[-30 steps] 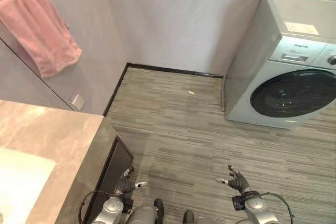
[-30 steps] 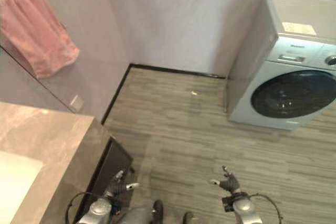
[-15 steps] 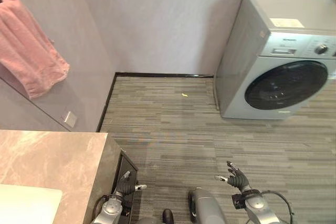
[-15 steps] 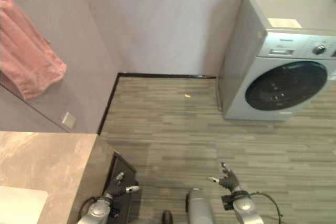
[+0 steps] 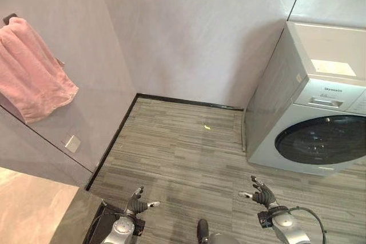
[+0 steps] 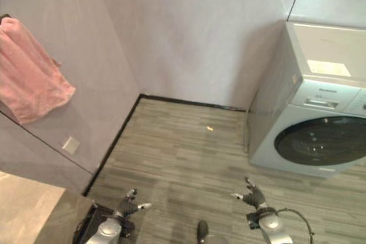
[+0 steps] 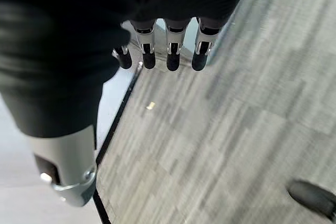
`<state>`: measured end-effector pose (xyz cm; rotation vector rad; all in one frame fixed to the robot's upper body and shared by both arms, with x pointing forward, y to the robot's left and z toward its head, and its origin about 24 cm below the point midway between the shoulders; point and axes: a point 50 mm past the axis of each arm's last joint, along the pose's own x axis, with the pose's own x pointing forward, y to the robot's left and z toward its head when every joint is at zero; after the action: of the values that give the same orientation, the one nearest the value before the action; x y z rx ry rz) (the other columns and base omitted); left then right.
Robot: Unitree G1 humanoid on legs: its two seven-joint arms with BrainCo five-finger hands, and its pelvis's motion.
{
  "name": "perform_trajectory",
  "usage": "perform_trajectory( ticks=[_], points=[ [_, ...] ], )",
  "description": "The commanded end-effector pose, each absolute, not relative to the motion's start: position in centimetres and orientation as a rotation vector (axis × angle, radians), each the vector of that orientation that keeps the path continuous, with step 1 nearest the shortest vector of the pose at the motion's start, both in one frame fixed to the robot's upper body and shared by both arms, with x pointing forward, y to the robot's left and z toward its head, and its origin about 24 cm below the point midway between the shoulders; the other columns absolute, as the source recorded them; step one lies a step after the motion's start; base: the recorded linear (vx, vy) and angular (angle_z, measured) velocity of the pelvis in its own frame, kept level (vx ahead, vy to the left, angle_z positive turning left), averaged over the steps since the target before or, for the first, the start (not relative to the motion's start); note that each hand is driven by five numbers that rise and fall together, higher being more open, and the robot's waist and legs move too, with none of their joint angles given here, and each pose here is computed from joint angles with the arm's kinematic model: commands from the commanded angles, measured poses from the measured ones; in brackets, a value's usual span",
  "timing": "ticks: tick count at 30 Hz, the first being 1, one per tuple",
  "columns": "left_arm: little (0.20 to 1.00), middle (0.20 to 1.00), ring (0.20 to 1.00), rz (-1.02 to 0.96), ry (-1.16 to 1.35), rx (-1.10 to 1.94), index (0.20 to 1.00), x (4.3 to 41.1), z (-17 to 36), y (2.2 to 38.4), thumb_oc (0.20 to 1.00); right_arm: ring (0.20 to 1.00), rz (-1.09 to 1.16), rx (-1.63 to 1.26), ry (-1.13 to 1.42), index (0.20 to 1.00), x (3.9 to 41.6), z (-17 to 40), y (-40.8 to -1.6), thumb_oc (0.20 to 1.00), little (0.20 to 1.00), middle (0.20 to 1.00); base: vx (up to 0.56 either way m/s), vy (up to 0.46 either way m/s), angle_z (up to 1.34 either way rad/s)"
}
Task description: Put brush and paste in cup on sink, flatten towel.
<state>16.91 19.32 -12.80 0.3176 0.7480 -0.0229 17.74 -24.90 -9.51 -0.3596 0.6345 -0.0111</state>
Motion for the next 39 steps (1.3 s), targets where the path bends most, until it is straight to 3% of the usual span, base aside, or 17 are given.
perform_trajectory(
  ticks=[1, 12, 17, 24, 39],
  points=[
    [1.0, 1.0, 1.0, -0.003, 0.679, 0.363, 1.0, 18.3, -11.8, 20.3, 1.0, 1.0, -0.004, -0.348, 0.557, 1.0, 18.0, -8.7, -24.7, 1.0, 1.0, 1.0, 0.09, -0.114, 0.28],
    [1.0, 1.0, 1.0, -0.011, 0.662, 0.402, 1.0, 18.9, -11.3, 20.8, 1.0, 1.0, 0.038, -0.388, 0.56, 1.0, 16.3, -8.5, -25.0, 1.0, 1.0, 1.0, 0.08, -0.106, 0.12],
    [1.0, 1.0, 1.0, -0.023, 0.596, 0.385, 1.0, 21.1, -10.2, 19.8, 1.0, 1.0, -0.009, -0.414, 0.567, 1.0, 16.1, -8.2, -26.2, 1.0, 1.0, 1.0, 0.06, -0.1, 0.35],
    [1.0, 1.0, 1.0, -0.062, 0.569, 0.408, 1.0, 22.1, -9.8, 18.6, 1.0, 1.0, 0.0, -0.491, 0.576, 1.0, 16.3, -8.3, -26.3, 1.0, 1.0, 1.0, 0.34, 0.215, 0.17],
    [1.0, 1.0, 1.0, -0.048, 0.576, 0.379, 1.0, 20.9, -10.0, 19.8, 1.0, 1.0, 0.068, -0.463, 0.517, 1.0, 17.9, -8.0, -23.9, 1.0, 1.0, 1.0, 0.15, 0.189, -0.2]
  ],
)
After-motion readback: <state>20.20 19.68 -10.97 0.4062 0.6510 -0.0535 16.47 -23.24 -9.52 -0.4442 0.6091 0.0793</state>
